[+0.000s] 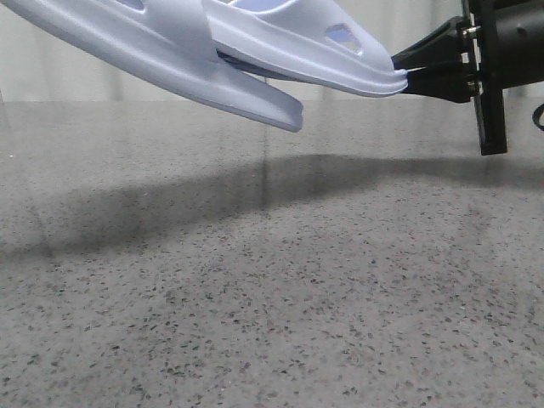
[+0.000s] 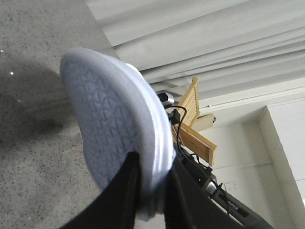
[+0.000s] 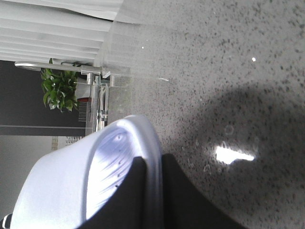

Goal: Insert blue slippers together front up

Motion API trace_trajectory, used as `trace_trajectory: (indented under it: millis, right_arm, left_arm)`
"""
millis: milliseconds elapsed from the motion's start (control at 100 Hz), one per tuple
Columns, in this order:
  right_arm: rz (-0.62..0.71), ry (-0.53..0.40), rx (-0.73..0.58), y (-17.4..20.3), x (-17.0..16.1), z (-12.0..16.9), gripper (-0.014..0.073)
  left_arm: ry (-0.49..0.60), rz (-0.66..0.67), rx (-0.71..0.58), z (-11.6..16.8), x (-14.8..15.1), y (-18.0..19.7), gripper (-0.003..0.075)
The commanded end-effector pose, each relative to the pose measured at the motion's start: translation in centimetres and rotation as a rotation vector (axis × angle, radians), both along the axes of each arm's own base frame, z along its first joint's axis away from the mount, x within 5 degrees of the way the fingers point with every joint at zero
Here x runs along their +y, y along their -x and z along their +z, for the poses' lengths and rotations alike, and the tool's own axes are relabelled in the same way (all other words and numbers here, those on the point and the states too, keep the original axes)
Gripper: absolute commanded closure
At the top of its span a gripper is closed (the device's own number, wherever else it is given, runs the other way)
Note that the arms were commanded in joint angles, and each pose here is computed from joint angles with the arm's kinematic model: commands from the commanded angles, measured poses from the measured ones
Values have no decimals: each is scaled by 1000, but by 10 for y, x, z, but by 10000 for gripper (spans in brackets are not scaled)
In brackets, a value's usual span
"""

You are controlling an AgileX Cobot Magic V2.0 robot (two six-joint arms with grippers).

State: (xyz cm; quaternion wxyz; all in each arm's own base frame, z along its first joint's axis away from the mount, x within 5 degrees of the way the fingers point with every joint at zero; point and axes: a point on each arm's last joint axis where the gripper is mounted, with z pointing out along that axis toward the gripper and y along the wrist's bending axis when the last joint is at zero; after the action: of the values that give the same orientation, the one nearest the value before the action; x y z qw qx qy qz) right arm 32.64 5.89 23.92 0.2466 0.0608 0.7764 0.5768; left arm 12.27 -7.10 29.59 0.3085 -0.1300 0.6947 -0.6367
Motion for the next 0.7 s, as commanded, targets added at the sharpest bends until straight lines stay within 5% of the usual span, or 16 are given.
trace_trajectory:
  millis: [0, 690]
  right_arm:
    - [163, -127, -128, 9, 14, 35, 702]
    - [274, -119, -147, 6, 46, 38, 702]
  left_arm:
    - [128, -111, -69, 21, -5, 8, 704]
    - [126, -134, -89, 22, -6, 10, 704]
